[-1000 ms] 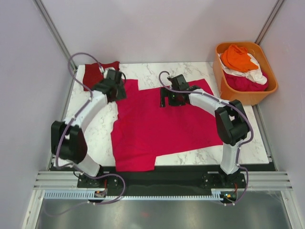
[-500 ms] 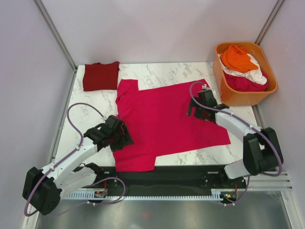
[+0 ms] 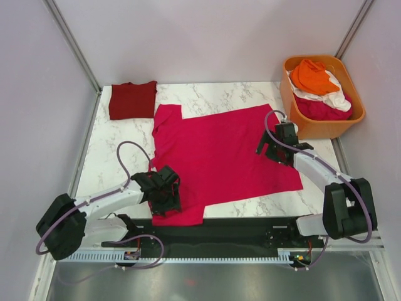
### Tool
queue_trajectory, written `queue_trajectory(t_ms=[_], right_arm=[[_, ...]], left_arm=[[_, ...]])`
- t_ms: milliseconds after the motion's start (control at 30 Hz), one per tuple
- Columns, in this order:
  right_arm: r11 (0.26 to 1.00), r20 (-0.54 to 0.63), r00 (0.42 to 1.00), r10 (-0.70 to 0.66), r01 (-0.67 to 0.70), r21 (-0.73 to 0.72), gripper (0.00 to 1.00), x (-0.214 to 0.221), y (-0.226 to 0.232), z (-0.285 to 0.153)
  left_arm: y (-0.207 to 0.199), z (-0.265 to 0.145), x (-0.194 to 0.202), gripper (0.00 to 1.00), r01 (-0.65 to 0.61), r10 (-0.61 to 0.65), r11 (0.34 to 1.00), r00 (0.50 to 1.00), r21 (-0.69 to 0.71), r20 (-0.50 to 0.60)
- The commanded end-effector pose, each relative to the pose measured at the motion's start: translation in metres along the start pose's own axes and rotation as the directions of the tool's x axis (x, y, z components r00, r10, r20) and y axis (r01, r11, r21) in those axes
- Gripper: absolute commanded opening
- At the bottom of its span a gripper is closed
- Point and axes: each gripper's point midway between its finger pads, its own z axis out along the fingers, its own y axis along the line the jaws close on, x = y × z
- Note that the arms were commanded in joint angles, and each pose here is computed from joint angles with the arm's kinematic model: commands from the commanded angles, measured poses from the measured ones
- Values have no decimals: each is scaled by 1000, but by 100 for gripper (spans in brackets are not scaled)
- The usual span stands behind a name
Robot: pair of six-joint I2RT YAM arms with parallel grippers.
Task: Fold and stack the t-shirts
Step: Flatten the tshirt out
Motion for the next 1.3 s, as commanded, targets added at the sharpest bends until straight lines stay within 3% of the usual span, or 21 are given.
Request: queue_trajectory(t_ms=[0,300,333,367,433,533,733,933,1067,1100,1133,1200,1267], right_arm=[[994,16,1000,-10,12,-107,98,-14,25,4],[983,-118,992,-42,20,-180,98,2,44,40],[982,-126,991,-37,13,-189,98,2,47,44],[984,-155,988,-22,-7,-180,98,8,47,54],[978,-153,988,-13,-19,-208,98,0,59,64],[984,-193,981,-3,-31,-173,98,4,58,91],[984,-186,981,46,-77,-159,98,-19,63,119],[980,-150,987,60,-87,-181,98,-40,69,114],[983,-91,995,35,-50,-175,98,-41,63,76],[986,-63,998,27,-37,-160,98,-45,61,67],[983,-8,1000,14,-15,-183,98,-58,66,45],[986,7,1000,-11,12,-169,98,-53,63,27],[982,25,999,-39,43,-183,98,-47,65,5]], left_arm=[[-3,6,0,72,46,-47,998,998,-40,-37],[17,15,-51,72,293,-296,948,955,-123,-10],[49,18,-74,72,251,-231,932,967,-263,106],[25,27,-121,70,275,-245,955,944,-115,221],[21,31,-137,70,236,-208,964,956,-121,208],[16,33,-166,70,275,-244,954,944,-120,223],[26,19,-226,70,385,-348,920,887,-73,302],[39,4,-257,70,445,-405,895,843,-36,354],[28,-25,-248,70,413,-388,910,829,26,403],[25,-42,-225,76,276,-264,961,888,23,378],[21,-50,-213,87,274,-267,961,887,36,377],[22,-60,-192,100,277,-279,959,880,63,385],[19,-79,-175,100,284,-315,949,859,137,403]])
